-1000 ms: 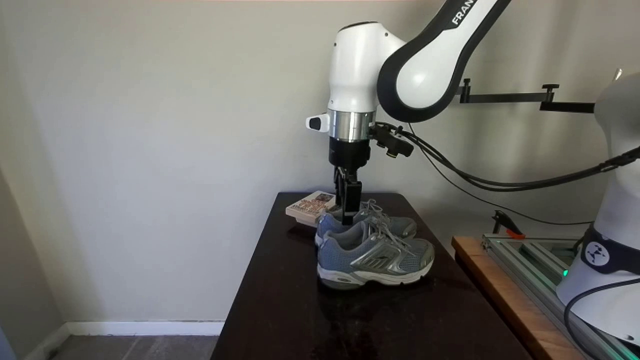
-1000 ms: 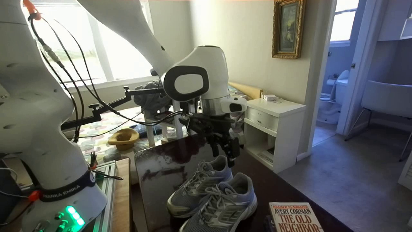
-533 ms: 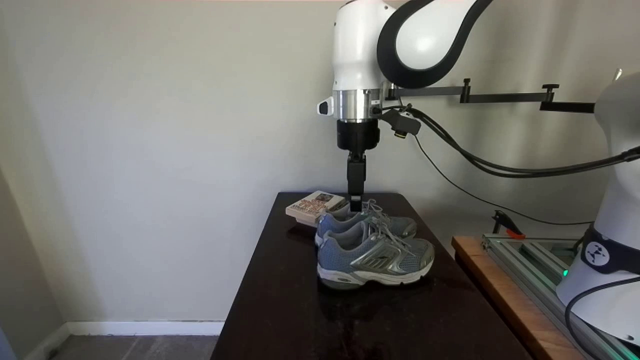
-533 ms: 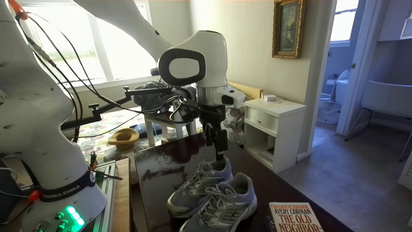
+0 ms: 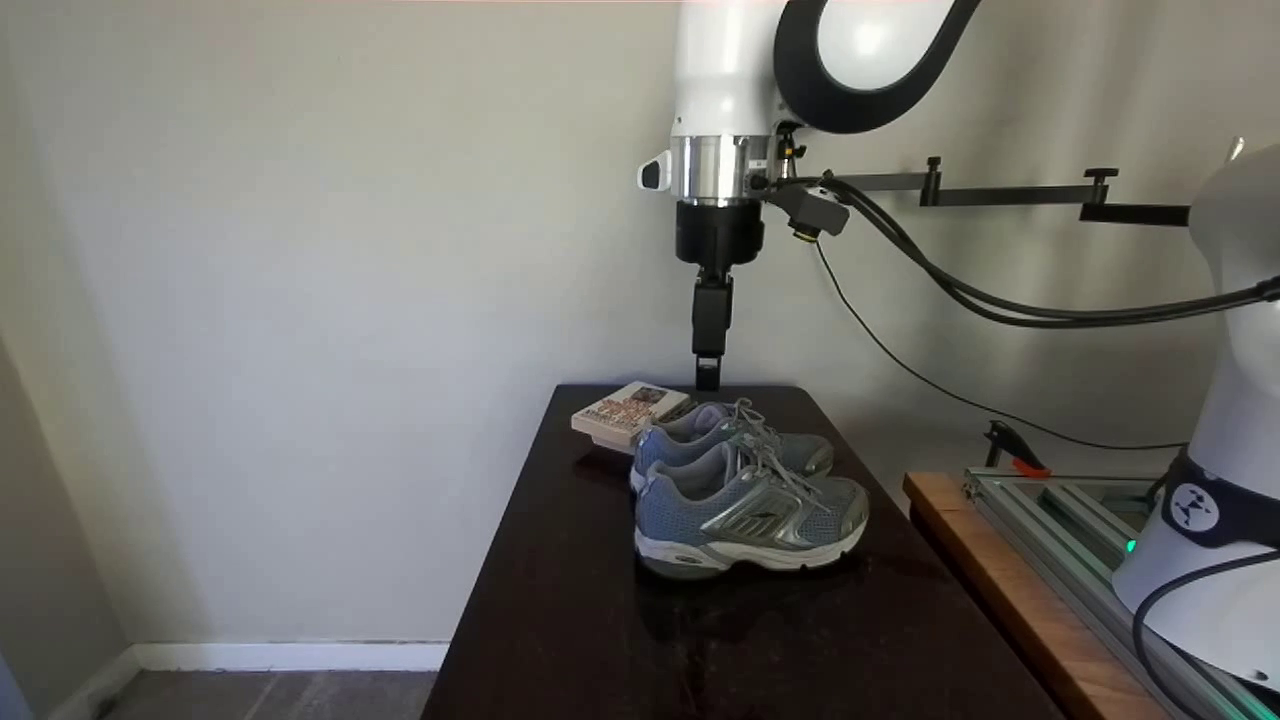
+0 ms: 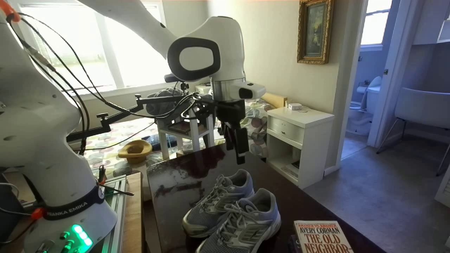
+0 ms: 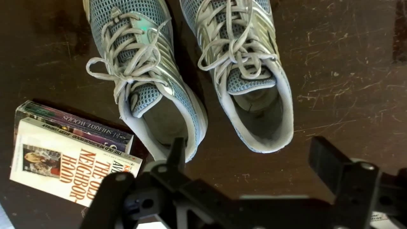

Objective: Move the books to the right, then turn the shoes to the left

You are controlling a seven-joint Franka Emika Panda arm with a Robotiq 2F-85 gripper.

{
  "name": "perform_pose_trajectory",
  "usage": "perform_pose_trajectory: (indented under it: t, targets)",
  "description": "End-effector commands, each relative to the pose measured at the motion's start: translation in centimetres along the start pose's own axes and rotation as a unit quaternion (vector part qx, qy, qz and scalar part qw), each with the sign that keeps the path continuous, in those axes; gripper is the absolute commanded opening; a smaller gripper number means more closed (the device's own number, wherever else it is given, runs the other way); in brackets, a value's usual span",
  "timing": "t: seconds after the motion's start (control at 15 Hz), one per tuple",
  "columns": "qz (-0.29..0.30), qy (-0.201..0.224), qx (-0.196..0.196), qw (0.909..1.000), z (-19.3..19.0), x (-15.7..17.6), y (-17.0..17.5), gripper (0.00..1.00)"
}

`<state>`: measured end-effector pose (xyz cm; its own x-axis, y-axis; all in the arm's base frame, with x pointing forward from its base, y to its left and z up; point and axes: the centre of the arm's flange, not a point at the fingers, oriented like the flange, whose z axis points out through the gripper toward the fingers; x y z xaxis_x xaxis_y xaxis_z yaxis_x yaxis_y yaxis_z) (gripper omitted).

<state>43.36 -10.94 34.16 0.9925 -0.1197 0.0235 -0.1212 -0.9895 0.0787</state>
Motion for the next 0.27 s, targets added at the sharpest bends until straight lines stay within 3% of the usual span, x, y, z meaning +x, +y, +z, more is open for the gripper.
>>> perform_pose_trajectory:
  t: [0.0, 0.2]
  targets:
    - [-0.007, -0.006, -0.015, 0.9999, -1.76, -1.06, -0.14, 1.0]
    - [-0.015, -0.01, -0.022, 0.9996, -2.16, -1.39, -0.2, 1.0]
